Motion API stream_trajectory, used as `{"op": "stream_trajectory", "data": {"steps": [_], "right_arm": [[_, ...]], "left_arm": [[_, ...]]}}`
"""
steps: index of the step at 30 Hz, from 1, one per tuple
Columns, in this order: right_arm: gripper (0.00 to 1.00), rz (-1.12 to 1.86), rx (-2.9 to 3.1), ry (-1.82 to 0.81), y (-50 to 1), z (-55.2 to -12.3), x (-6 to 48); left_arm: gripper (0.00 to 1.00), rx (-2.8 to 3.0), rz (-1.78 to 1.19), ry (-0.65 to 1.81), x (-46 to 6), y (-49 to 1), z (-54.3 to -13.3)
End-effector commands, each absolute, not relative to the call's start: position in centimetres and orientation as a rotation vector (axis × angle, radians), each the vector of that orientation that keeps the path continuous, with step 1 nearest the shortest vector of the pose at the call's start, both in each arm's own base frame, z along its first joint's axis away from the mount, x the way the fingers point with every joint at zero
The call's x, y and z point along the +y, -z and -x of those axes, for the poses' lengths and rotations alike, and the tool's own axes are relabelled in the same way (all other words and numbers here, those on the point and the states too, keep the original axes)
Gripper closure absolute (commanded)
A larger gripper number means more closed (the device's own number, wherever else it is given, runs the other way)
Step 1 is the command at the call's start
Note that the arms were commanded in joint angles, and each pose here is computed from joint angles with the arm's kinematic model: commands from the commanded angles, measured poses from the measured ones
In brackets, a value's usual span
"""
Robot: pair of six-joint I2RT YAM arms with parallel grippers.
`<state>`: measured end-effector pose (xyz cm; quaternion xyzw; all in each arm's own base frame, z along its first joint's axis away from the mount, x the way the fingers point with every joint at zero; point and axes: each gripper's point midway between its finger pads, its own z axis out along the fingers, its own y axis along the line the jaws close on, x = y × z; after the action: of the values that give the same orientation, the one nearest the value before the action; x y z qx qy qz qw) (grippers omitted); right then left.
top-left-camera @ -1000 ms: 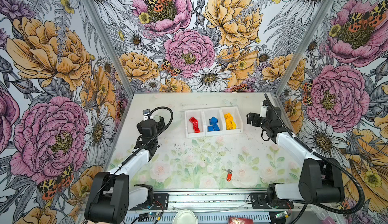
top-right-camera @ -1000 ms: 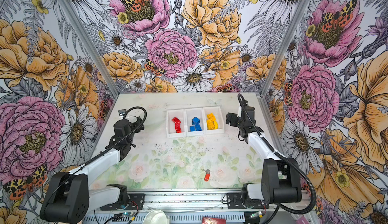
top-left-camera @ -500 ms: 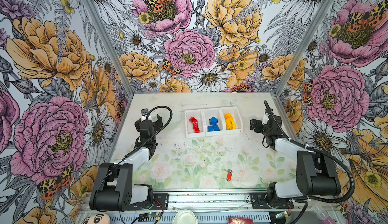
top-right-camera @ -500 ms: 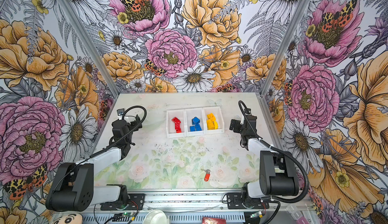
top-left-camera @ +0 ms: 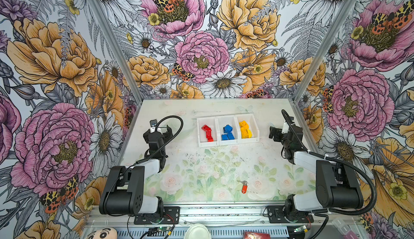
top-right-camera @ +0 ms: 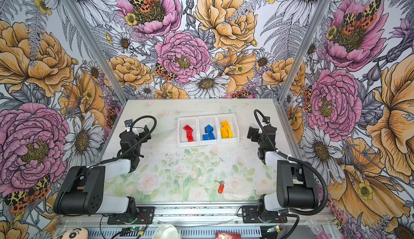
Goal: Sort the legos into containers by color
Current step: Reset both arms
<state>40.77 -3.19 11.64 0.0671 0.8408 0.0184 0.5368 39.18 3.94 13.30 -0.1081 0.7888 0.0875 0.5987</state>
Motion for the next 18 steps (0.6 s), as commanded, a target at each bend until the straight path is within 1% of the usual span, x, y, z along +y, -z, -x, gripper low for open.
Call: {"op": "stream_trajectory", "data": {"steps": [1, 10, 18], "right_arm": [[0.03, -0.143, 1.946, -0.017, -12.1, -41.5, -3.7], [0.04, -0.100, 1.943, -0.025, -11.7, -41.7, -2.9], [0.03, -0.046, 1.910, -0.007, -11.7, -41.3, -1.9]], "left_arm": [[0.01, 1.772, 0.262, -0.177, 4.1, -13.6, -39.4], [0.01, 1.758, 0.261, -0.172, 4.0, -12.2, -39.5], [0.01, 1.748, 0.268, -0.160, 4.2, -12.2, -39.3]]}}
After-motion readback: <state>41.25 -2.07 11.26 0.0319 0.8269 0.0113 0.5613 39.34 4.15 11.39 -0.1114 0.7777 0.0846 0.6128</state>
